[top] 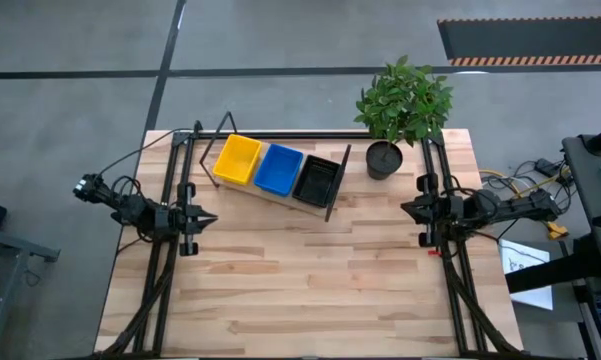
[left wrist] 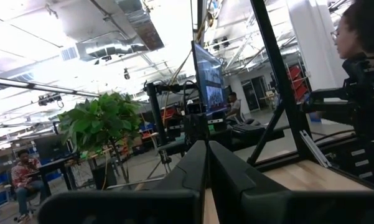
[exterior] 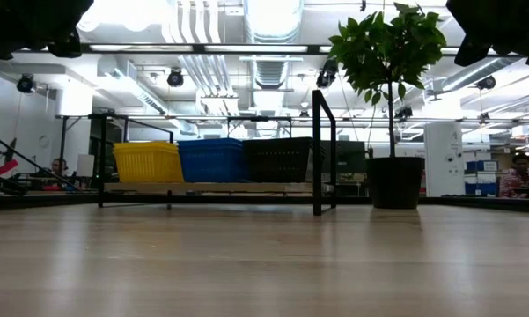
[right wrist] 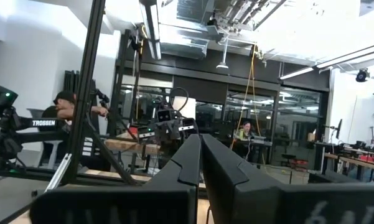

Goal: Stack baskets on shelf by color
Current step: Return to Home Position

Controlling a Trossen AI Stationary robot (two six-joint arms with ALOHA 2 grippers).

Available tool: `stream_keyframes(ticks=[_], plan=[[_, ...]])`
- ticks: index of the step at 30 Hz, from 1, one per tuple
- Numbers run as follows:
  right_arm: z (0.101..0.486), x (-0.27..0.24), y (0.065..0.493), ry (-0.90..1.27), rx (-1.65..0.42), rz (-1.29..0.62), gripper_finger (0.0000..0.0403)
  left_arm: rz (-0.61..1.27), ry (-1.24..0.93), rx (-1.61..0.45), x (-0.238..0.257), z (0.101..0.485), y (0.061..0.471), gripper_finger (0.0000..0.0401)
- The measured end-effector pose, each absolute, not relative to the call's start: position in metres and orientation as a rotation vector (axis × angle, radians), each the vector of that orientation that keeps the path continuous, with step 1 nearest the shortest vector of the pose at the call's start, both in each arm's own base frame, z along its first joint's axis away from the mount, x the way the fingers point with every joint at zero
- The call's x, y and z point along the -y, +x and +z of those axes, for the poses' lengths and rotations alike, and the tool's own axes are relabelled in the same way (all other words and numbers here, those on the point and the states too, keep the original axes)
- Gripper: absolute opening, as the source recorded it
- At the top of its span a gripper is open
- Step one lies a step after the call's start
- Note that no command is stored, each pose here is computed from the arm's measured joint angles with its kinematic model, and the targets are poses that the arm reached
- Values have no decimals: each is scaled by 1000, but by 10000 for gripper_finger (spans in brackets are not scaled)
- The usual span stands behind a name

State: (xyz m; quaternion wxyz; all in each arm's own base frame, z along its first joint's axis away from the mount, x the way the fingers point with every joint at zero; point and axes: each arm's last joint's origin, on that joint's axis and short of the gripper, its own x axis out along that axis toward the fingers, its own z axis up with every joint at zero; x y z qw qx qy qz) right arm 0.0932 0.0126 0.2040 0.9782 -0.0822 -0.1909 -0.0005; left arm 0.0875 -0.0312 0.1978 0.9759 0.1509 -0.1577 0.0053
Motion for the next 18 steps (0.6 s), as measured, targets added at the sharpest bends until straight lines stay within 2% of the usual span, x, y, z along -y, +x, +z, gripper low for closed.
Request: stream_keyframes(ticks=[18], plan=[[204,-13,93,-166,384,-1,9,9,308,311,32,197,88,2]])
